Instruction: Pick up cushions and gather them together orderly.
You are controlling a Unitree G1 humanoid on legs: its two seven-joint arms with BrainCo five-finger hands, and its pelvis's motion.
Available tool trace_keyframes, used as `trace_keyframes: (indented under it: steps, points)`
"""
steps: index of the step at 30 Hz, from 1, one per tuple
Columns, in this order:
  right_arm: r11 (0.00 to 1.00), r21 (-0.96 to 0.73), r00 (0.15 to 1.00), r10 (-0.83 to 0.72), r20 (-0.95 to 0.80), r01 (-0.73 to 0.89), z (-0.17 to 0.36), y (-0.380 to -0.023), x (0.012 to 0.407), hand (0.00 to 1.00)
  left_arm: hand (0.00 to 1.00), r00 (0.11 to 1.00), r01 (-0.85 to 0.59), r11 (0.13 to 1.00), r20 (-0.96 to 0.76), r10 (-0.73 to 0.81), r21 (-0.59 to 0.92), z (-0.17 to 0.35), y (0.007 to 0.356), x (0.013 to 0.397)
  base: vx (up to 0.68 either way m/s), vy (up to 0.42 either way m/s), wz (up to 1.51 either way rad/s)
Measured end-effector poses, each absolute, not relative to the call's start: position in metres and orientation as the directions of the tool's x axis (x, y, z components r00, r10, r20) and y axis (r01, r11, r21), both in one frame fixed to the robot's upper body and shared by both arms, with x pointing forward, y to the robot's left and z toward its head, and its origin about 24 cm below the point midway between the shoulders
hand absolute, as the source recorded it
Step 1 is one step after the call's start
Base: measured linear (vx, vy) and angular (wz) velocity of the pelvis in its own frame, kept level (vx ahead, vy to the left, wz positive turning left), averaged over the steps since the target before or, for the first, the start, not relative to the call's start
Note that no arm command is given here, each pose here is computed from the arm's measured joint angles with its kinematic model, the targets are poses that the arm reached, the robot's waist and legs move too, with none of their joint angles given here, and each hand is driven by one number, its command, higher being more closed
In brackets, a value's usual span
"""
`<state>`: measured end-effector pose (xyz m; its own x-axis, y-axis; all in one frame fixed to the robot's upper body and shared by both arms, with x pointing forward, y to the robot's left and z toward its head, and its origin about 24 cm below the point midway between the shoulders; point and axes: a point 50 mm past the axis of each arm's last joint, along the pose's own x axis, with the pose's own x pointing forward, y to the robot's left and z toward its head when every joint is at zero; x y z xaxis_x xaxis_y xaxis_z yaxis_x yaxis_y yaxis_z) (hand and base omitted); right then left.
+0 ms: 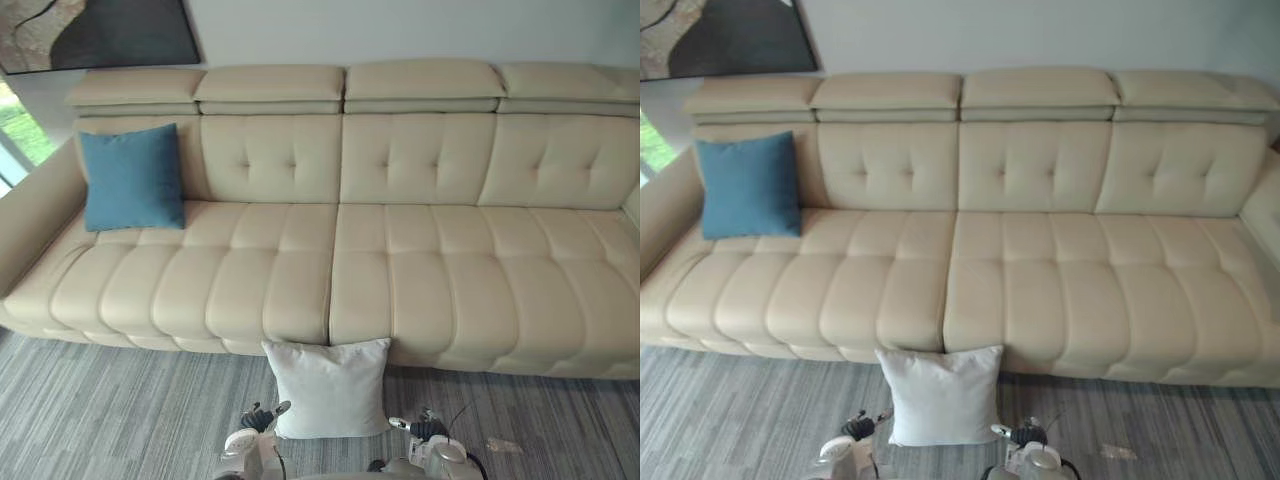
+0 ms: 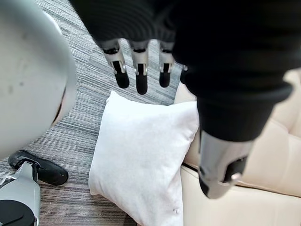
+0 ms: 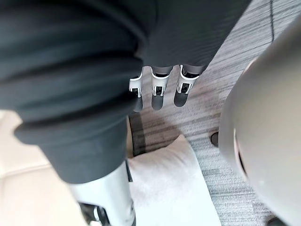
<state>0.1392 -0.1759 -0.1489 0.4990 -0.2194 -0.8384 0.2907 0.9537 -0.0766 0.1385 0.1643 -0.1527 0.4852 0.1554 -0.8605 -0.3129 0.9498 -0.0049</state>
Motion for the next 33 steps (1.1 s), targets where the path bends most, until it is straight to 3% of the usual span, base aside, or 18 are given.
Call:
trace_keyframes:
  steps: [8, 12, 17, 22, 28, 33]
  points:
    - [0.959, -0.096, 0.498, -0.222, -0.838, 0.267, -0.149, -0.178, 0.141, 0.0, 0.0, 0.494, -0.277, 0.961, -0.855, 0.161, 0.021, -0.151, 0.17, 0.144, 0.05, 0.127, -0.14]
    - [0.949, -0.095, 0.541, -0.251, -0.803, 0.299, -0.14, -0.182, 0.164, 0.0, 0.0, 0.529, -0.304, 0.953, -0.829, 0.179, 0.011, -0.144, 0.171, 0.162, -0.06, -0.046, 0.14]
    - [0.928, -0.082, 0.652, -0.317, -0.689, 0.364, -0.112, -0.196, 0.204, 0.0, 0.0, 0.622, -0.368, 0.929, -0.75, 0.223, -0.029, -0.122, 0.173, 0.2, -0.17, -0.068, 0.18]
    - [0.898, -0.061, 0.756, -0.402, -0.517, 0.436, -0.064, -0.215, 0.261, 0.0, 0.0, 0.743, -0.412, 0.91, -0.595, 0.307, -0.045, -0.078, 0.191, 0.256, -0.3, -0.058, 0.02]
    - [0.892, -0.005, 0.841, -0.428, -0.332, 0.452, -0.003, -0.218, 0.318, 0.0, 0.0, 0.815, -0.488, 0.862, -0.425, 0.394, -0.136, -0.019, 0.217, 0.31, -0.26, -0.035, -0.1]
    - [0.891, 0.05, 0.89, -0.445, -0.097, 0.451, 0.085, -0.226, 0.369, 0.0, 0.0, 0.877, -0.475, 0.855, -0.193, 0.44, -0.208, 0.063, 0.234, 0.358, -0.13, -0.025, -0.05]
